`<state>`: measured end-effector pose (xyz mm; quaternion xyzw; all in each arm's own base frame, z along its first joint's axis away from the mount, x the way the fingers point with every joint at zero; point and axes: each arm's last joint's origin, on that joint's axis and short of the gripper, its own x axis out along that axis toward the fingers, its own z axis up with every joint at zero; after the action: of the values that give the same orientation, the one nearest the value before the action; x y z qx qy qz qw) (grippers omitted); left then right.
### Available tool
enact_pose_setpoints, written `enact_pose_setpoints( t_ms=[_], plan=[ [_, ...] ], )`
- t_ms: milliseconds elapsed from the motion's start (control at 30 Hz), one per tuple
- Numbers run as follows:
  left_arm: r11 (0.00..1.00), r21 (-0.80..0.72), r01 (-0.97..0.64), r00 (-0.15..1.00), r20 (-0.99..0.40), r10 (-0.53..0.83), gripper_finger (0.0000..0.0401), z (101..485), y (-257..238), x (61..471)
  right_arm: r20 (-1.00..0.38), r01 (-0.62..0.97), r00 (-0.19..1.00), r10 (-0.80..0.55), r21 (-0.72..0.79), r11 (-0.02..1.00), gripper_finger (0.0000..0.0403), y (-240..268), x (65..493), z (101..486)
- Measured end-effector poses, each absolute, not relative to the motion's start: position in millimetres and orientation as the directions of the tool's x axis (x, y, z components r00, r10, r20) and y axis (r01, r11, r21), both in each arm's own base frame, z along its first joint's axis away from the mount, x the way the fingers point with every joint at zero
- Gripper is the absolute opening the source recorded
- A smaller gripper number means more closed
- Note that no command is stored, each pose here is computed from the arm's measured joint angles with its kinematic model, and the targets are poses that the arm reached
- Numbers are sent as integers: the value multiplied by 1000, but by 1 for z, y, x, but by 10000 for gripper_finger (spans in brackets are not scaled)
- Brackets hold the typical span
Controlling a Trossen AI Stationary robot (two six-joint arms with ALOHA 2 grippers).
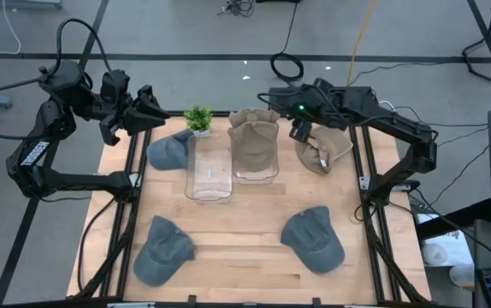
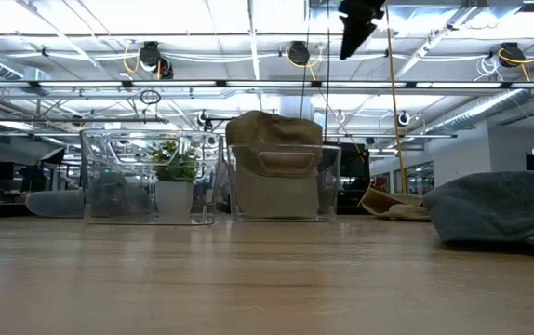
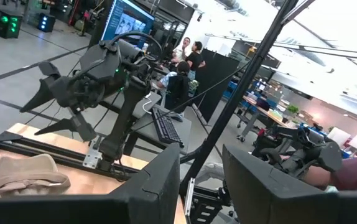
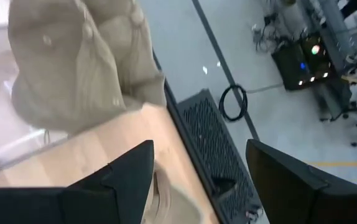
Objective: Pick & Place hat
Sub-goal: Put the brown cap into the right transparent bin
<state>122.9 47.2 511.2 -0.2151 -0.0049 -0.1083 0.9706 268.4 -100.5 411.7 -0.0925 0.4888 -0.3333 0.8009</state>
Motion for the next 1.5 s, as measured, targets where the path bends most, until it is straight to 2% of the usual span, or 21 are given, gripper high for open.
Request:
enact_pose_setpoints(
  t_ms=[533,800,1100,1500],
  plan=[
    [883,-419,213,976,56,-209,129,511,47,123,-820,417,129,-558,-466,781,245,-81,230,412],
    [882,-420,212,976,55,-209,129,511,47,123,-833,413,130,-537,-447,793,244,-60,207,404],
    [878,-434,204,977,38,-208,129,509,49,126,-852,396,81,-518,-449,801,247,-42,174,371],
    [867,-459,194,976,0,-218,129,504,51,131,-866,282,-92,-491,-496,822,247,-37,146,309]
  ],
)
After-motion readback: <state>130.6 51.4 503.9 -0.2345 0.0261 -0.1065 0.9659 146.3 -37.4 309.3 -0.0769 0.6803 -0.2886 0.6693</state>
